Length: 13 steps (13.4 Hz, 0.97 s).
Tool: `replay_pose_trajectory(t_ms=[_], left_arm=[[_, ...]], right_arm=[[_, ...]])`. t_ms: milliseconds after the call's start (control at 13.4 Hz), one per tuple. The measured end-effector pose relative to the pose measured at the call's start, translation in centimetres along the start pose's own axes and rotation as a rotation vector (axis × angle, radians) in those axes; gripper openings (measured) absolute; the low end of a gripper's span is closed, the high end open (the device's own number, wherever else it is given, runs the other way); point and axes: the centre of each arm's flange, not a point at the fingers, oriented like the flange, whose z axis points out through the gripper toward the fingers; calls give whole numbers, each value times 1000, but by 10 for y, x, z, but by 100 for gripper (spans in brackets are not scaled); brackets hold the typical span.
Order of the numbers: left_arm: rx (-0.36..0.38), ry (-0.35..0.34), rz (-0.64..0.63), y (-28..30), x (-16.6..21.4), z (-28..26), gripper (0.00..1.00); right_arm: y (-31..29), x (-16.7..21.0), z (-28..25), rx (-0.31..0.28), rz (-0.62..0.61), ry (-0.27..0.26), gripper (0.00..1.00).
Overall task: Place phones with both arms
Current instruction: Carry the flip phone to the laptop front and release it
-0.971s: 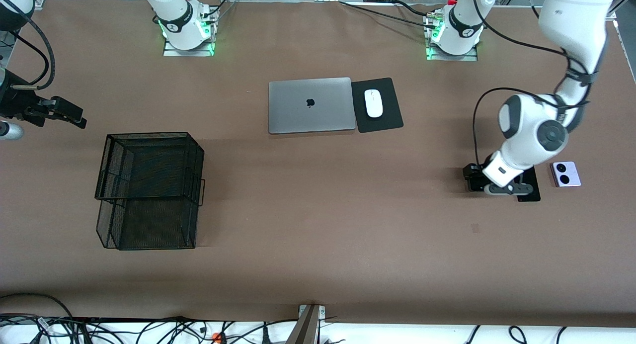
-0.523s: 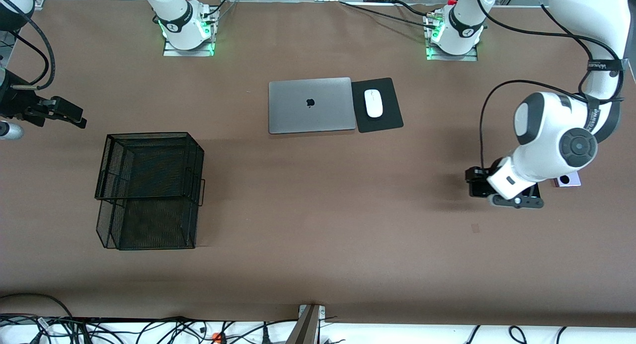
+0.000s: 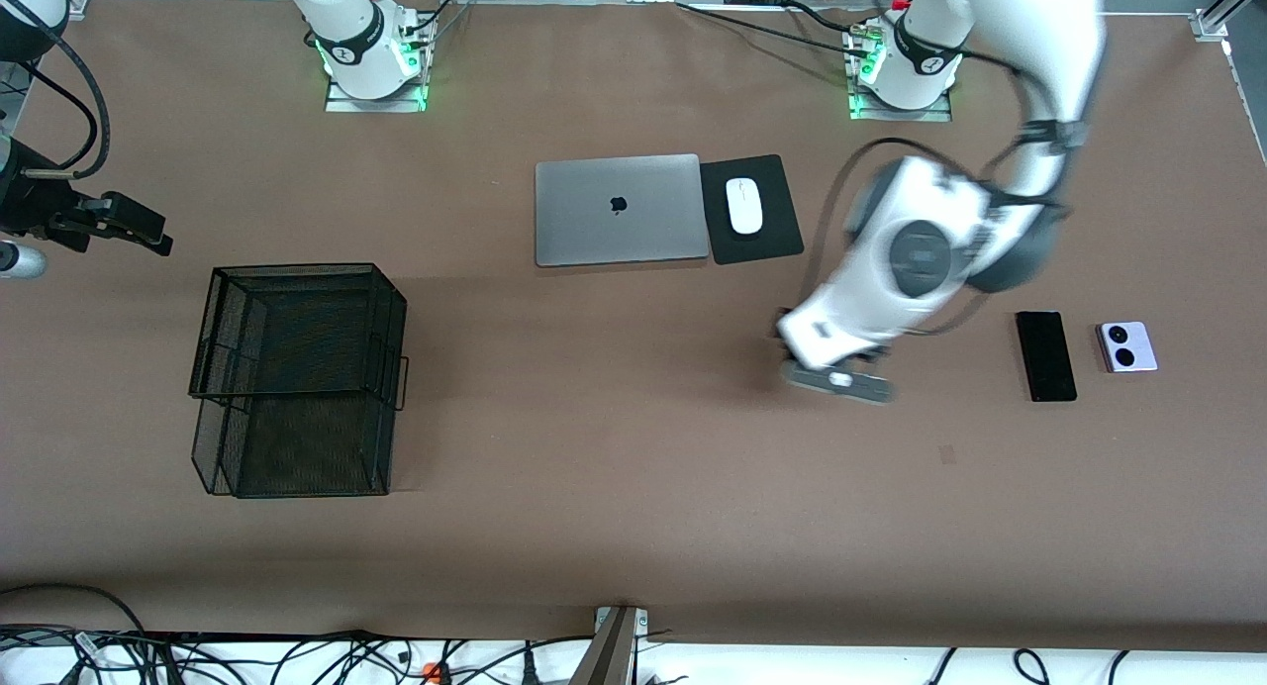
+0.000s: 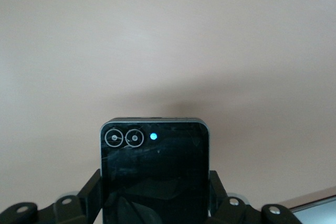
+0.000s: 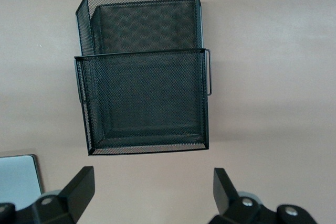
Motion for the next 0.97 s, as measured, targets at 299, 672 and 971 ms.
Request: replay_pose_trajectory(t_ms=[299, 672, 971], left_arm=[[-35, 65, -69, 98, 2, 62, 80], [-89, 129, -147, 152, -9, 134, 80], [-97, 138, -146, 162, -13, 161, 80]], right_arm=[[0, 0, 1, 0, 0, -2, 100], [0, 1, 1, 0, 0, -3, 100], [0, 1, 1, 0, 0, -3, 100]])
